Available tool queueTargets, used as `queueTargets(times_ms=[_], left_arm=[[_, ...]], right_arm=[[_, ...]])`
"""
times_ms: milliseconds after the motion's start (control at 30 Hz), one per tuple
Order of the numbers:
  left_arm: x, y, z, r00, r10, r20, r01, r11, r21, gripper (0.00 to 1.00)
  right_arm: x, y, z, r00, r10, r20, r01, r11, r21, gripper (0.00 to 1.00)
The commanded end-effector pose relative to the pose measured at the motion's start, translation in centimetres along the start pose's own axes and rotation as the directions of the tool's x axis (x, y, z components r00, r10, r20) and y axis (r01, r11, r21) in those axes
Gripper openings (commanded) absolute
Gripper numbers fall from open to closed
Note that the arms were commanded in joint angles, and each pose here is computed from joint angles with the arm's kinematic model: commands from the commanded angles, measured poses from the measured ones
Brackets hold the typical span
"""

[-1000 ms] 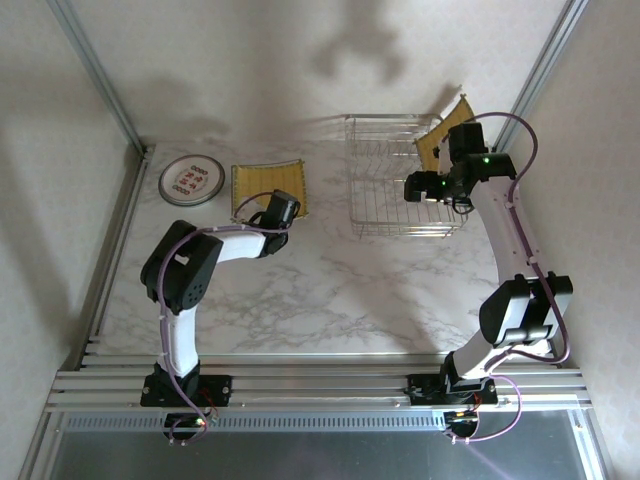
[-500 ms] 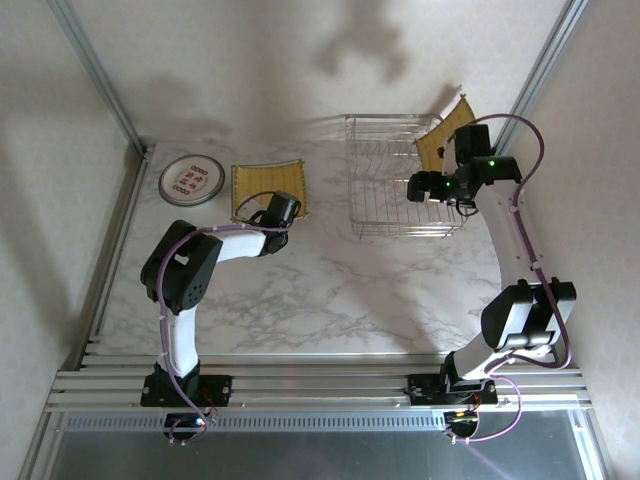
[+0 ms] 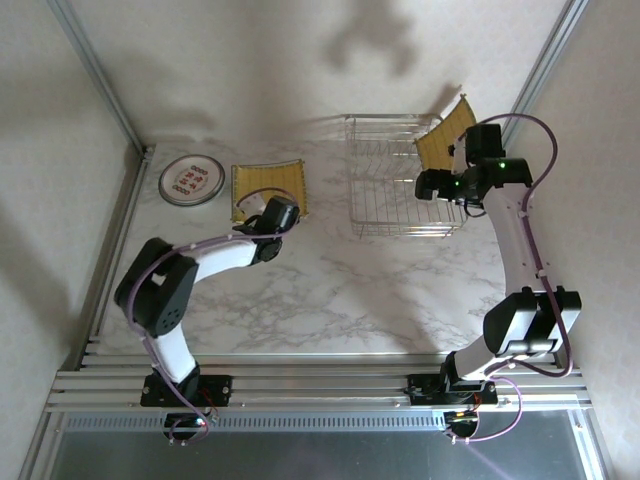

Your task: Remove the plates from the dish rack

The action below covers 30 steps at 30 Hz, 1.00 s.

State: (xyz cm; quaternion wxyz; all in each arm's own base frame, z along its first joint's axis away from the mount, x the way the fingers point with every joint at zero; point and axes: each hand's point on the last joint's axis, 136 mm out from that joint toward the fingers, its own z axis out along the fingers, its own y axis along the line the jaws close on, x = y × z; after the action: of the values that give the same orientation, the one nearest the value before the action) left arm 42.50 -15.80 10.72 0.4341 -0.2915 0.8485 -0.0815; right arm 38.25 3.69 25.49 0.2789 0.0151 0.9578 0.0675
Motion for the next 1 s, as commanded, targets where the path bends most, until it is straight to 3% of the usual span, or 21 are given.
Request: queueTargets(times_ms=[0,167,267,467,567,733,967], left_arm=[[-2.4,0.4,-3.8,0.967,0.253,0.031,-0.253,0.967,-0.007,1.00],[-7.6,-1.6,-8.0,0.855,0.517,0.043,-0.519,0.852,0.065,1.00],[-10.0,-1.3,-8.1,0.822,0.567,-0.058,-0.555,0.819,0.143,1.00],[-13.0,-1.3,-7.1,0.775,0.619,-0.129,-0.596,0.783,0.178,1.00],[-13.6,-1.2,-6.2,0.760,0.632,-0.152,-0.607,0.774,0.180,1.00],[-14.4,-0.8,-5.2,0.776,0.613,-0.149,-0.585,0.788,0.191,1.00],[-14.5,0.2,-4.5,0.787,0.595,-0.163,-0.567,0.802,0.187,1.00]], right_arm=[[-1.1,-1.6,-1.3,1.000,0.006,0.026,-0.008,0.998,0.065,0.99],[-3.0,-4.2,-0.9,0.999,0.021,0.045,-0.027,0.991,0.133,0.99],[-4.6,-5.4,0.0,0.998,0.031,0.055,-0.038,0.989,0.142,0.99],[-8.4,-7.8,2.0,0.995,0.045,0.084,-0.058,0.985,0.162,0.99],[-9.8,-8.4,3.3,0.995,0.051,0.088,-0.064,0.985,0.160,0.99],[-11.5,-9.0,5.1,0.991,0.055,0.122,-0.074,0.984,0.162,0.98],[-13.6,-9.5,7.6,0.981,0.066,0.183,-0.094,0.984,0.153,0.83]])
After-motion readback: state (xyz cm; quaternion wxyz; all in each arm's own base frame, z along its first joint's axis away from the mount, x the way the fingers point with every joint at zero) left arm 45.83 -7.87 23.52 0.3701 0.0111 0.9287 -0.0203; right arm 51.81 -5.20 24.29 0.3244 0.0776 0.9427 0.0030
